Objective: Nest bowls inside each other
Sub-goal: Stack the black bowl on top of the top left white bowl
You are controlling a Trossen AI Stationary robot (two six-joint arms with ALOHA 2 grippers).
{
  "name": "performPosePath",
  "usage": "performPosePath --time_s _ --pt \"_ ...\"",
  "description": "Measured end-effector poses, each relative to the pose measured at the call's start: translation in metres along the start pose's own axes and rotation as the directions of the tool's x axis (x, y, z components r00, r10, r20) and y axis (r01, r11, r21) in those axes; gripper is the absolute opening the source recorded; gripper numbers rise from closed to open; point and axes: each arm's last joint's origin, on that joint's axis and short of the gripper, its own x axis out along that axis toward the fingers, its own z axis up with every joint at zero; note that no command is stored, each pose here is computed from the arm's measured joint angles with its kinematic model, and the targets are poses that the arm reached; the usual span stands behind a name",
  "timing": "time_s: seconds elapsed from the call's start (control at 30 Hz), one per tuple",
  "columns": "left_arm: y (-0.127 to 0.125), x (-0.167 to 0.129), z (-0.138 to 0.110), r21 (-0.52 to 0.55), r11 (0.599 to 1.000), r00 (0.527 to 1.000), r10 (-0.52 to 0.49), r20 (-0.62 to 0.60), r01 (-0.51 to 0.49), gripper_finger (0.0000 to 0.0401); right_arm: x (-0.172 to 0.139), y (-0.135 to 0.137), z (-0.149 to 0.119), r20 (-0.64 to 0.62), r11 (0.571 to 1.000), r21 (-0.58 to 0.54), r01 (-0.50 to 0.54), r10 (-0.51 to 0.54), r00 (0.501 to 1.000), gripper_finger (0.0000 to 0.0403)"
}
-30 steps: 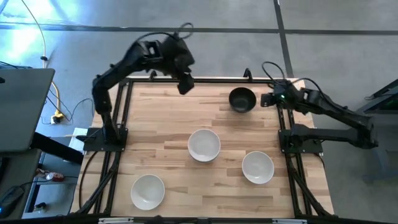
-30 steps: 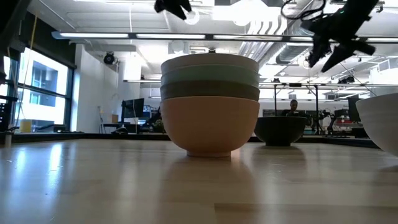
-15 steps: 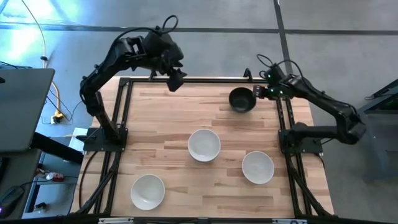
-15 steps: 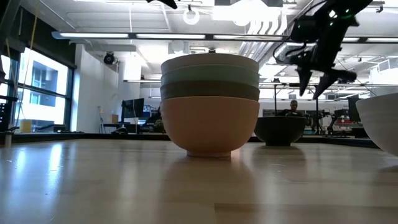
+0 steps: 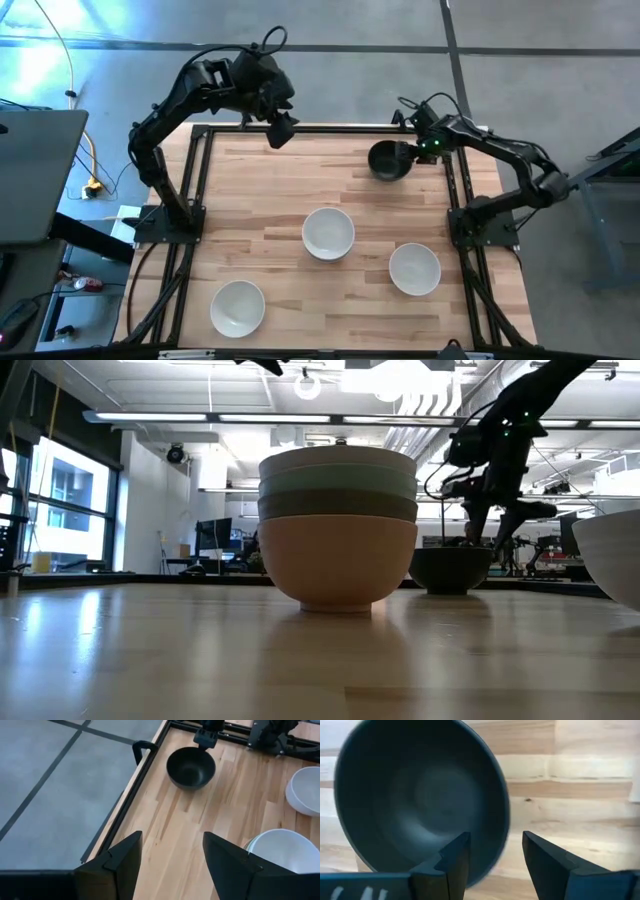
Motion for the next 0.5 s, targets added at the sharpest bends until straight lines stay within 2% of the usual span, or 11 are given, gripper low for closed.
performPosePath --time_s 0.17,0.5 --pt "0.000 0.000 0.000 0.000 1.000 1.000 0.000 0.000 0.000 0.0200 0.003 0.001 0.004 0.009 1.000 -0.006 -0.017 0.017 1.000 0.0172" --pt "0.000 0.000 0.000 0.011 1.000 1.000 0.000 0.000 0.000 0.0200 0.013 -0.005 0.009 -0.030 1.000 -0.001 0.021 -0.021 0.999 0.0172"
